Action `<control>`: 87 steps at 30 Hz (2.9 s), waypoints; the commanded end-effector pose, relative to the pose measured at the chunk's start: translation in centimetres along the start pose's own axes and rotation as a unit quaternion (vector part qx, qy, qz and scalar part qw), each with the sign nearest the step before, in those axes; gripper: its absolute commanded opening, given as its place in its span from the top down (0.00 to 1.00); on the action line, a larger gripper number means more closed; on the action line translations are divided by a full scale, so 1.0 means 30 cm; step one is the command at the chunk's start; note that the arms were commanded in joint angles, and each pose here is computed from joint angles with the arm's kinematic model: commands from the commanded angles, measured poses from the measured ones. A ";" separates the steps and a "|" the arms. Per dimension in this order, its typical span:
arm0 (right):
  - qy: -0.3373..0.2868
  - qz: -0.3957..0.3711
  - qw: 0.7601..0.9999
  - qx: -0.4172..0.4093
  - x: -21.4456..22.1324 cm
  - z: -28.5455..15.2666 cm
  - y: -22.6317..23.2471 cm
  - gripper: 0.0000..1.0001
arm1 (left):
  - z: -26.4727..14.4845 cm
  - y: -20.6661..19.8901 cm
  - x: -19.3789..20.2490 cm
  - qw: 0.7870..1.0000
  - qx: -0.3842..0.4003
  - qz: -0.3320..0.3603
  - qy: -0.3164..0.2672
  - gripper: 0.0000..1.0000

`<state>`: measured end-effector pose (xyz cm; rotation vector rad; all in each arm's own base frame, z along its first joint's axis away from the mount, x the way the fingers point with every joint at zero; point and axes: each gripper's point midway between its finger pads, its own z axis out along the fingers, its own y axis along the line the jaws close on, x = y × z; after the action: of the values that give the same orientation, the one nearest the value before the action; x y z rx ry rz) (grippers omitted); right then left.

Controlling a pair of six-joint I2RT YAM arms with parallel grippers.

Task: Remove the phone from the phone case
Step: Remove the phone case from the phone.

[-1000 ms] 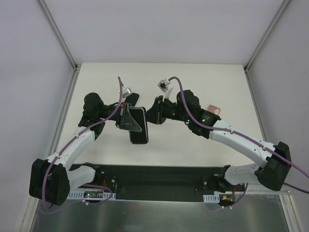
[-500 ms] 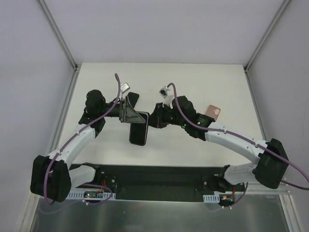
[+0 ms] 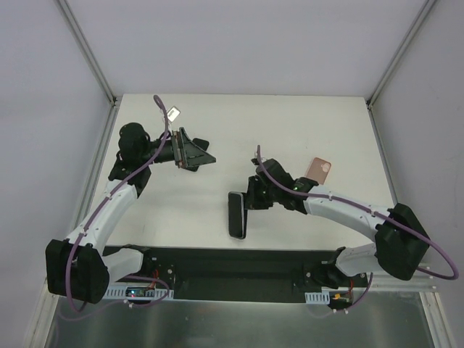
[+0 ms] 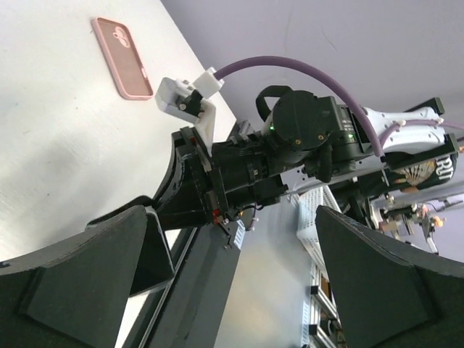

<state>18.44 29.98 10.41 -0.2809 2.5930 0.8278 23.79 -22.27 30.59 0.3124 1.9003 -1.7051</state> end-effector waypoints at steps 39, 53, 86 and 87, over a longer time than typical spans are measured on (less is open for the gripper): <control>-0.041 0.086 0.988 0.120 -0.138 -0.027 -0.023 0.99 | 0.222 0.400 0.317 0.947 -0.318 -0.044 0.015 0.08; -0.058 0.035 0.989 0.129 -0.140 -0.034 -0.027 0.98 | 0.287 0.396 0.320 0.921 -0.362 -0.121 0.073 0.18; -0.081 -0.006 0.981 0.175 -0.171 -0.067 -0.026 0.98 | 0.280 0.507 0.408 0.881 -0.447 -0.075 0.136 0.46; -0.084 -0.004 0.981 0.175 -0.174 -0.070 -0.025 0.99 | 0.280 0.512 0.410 0.880 -0.449 -0.076 0.136 0.47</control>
<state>21.23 27.17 10.50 -0.1227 2.6176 0.3025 24.08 -31.45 12.40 0.0043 2.6965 -0.8367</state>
